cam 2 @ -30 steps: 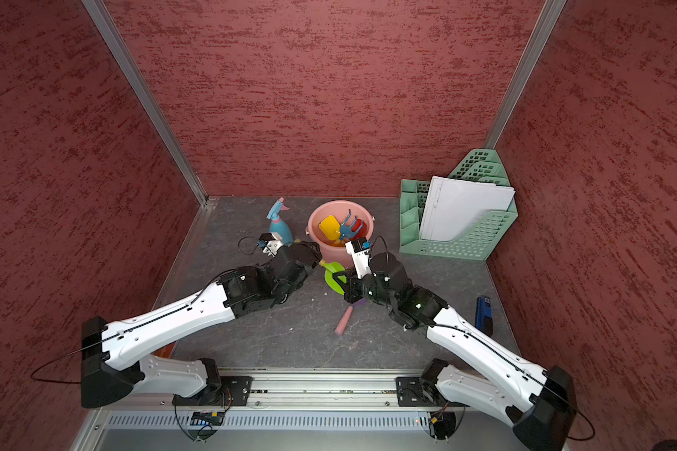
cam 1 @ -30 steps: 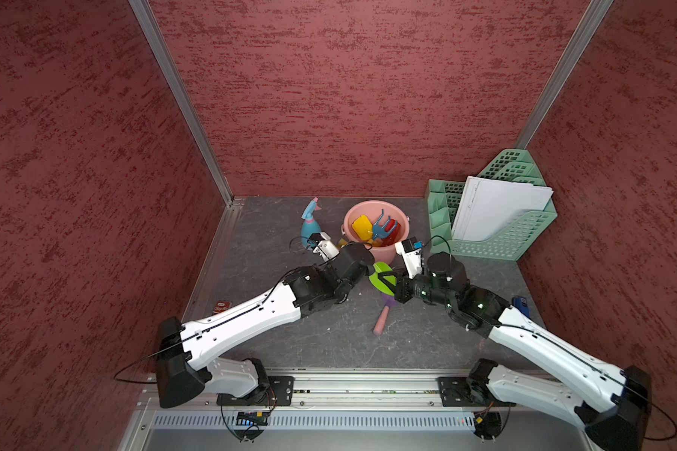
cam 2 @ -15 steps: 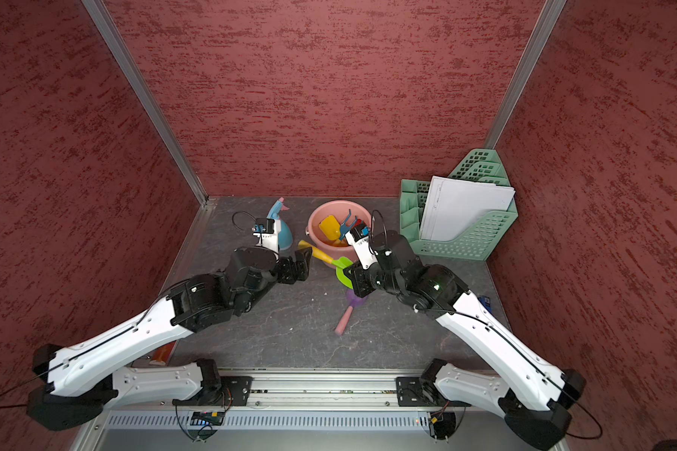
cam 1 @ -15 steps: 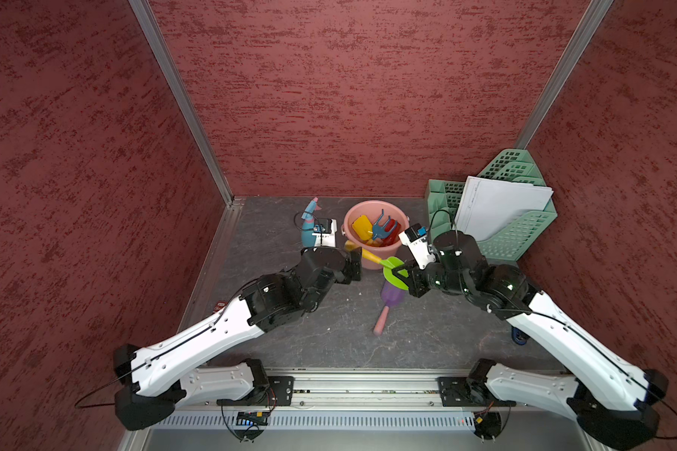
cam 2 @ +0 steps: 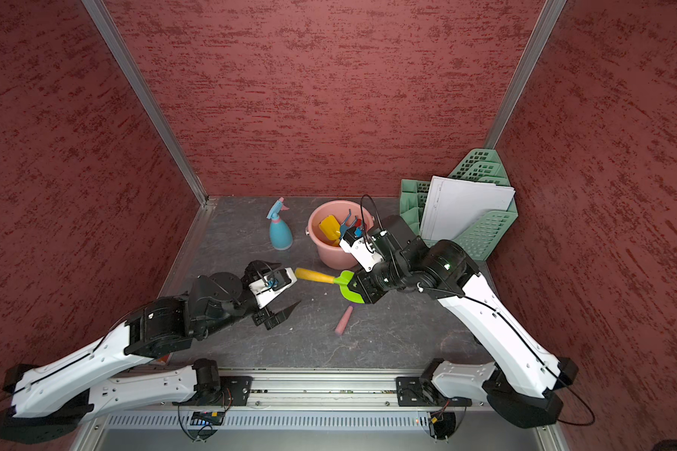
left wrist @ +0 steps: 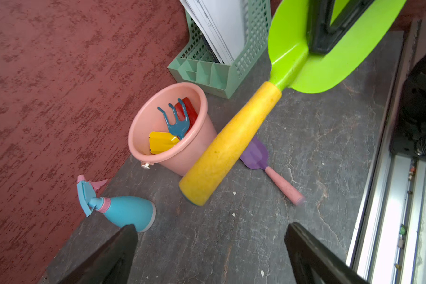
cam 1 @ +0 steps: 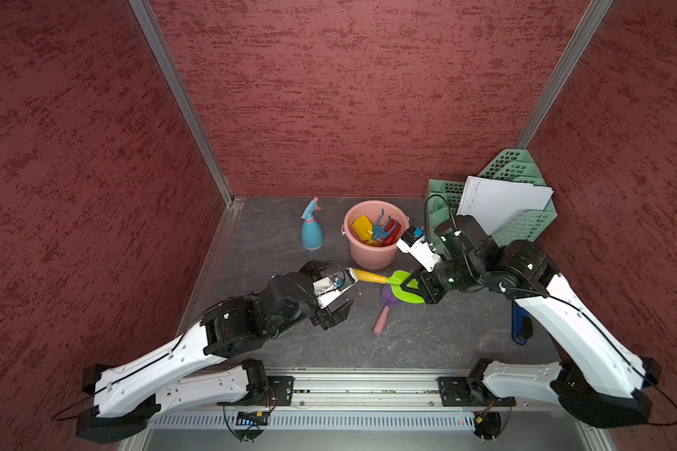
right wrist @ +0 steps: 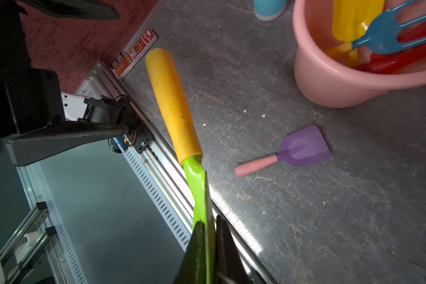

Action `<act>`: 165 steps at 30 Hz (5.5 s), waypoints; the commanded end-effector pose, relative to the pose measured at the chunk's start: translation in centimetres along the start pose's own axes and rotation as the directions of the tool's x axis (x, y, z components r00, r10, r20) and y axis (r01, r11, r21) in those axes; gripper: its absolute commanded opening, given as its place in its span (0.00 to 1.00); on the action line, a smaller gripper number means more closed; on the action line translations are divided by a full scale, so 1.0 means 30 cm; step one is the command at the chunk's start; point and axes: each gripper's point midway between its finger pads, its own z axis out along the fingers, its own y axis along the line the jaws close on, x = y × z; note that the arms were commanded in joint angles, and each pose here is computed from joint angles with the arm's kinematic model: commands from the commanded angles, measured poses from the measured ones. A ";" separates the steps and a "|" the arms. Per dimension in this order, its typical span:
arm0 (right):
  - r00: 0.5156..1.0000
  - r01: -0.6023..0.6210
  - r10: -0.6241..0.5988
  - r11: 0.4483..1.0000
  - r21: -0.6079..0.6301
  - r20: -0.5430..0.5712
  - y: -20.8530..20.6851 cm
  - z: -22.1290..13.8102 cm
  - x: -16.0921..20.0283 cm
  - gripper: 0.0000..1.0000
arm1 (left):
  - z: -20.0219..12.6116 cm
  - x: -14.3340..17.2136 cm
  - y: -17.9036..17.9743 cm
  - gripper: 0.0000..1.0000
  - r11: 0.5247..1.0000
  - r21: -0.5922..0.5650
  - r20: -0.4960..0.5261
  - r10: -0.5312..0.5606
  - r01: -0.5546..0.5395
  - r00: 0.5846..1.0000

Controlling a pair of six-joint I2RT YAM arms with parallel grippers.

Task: Organize the gardening tools
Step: Pick up the gardening tool from the center of the board, then place the gardening tool in the container, then pick up the gardening tool from the center of the board.

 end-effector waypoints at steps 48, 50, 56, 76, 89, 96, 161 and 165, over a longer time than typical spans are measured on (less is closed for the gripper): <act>1.000 -0.025 0.025 0.999 -0.036 0.005 0.013 0.014 -0.002 0.67 | 0.192 -0.110 -0.126 0.00 0.964 0.121 0.019 0.236 -0.236 0.972; 0.999 -0.032 0.031 0.999 0.030 0.020 -0.023 0.001 0.000 0.77 | 0.197 -0.090 -0.118 0.00 0.969 0.118 0.014 0.215 -0.215 0.976; 0.994 -0.076 0.060 0.983 0.169 0.094 -0.112 -0.041 0.002 0.98 | 0.238 -0.006 -0.043 0.00 0.991 0.098 0.009 0.088 -0.088 0.996; 0.934 -0.258 0.202 0.953 0.162 0.295 -0.211 -0.006 0.025 0.98 | 0.700 -0.260 0.445 0.00 0.901 0.139 0.396 -0.431 0.412 0.810; 0.915 -0.322 0.266 0.935 0.150 0.302 -0.253 0.045 0.064 0.98 | 0.937 -0.169 0.532 0.00 0.834 0.132 0.453 -0.532 0.536 0.715; 0.894 -0.381 0.335 0.918 0.112 0.296 -0.271 0.120 0.062 0.98 | 0.965 -0.129 0.533 0.00 0.828 0.107 0.454 -0.533 0.550 0.714; 0.616 -0.718 0.787 0.539 0.440 0.041 -0.356 0.834 0.318 0.59 | 0.100 0.306 0.073 1.00 0.610 -0.178 0.185 -0.750 0.773 0.635; 0.583 -0.738 0.811 0.505 0.448 0.046 -0.389 0.845 0.349 0.54 | 0.081 0.309 0.075 1.00 0.612 -0.181 0.186 -0.747 0.770 0.638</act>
